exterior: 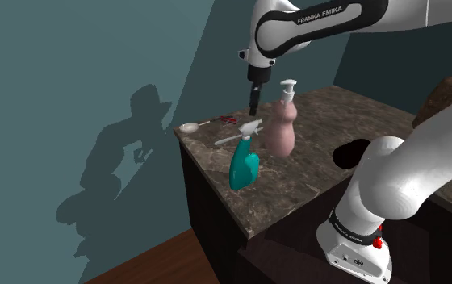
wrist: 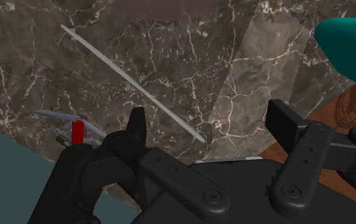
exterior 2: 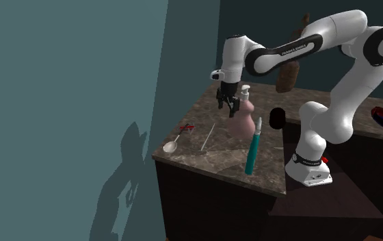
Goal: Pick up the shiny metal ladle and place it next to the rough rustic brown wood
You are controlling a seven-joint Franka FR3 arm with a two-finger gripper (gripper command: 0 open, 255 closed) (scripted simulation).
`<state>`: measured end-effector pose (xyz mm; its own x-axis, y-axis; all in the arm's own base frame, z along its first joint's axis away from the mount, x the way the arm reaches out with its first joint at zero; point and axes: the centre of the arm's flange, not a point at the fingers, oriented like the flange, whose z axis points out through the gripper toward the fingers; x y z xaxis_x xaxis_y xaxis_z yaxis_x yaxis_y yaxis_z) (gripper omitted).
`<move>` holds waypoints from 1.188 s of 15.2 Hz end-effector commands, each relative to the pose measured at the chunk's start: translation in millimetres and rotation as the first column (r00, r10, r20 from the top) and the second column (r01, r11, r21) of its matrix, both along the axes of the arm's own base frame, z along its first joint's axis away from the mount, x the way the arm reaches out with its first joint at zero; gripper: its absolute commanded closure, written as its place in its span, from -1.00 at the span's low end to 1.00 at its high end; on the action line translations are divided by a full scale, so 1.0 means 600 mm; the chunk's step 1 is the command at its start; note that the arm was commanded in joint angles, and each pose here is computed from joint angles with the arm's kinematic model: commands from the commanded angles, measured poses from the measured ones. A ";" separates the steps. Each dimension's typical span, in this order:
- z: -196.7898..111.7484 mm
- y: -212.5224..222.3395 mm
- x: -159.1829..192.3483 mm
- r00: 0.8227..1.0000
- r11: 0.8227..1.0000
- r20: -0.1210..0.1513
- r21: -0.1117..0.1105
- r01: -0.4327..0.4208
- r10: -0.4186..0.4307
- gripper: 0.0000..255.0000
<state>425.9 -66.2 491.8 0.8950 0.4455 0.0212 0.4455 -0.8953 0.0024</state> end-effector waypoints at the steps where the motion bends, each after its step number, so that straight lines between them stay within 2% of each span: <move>1: -0.022 -0.006 0.031 0.997 0.997 0.004 -0.014 -0.080 0.080 -1.00; 5: -0.060 -0.016 0.106 0.974 0.973 0.007 -0.041 -0.226 0.227 -1.00; 9: -0.097 -0.017 0.183 0.930 0.928 0.006 -0.068 -0.368 0.369 -1.00; 13: -0.134 -0.006 0.258 0.865 0.861 0.001 -0.094 -0.500 0.502 -1.00; 18: -0.180 0.021 0.350 0.757 0.750 -0.011 -0.125 -0.649 0.653 -1.00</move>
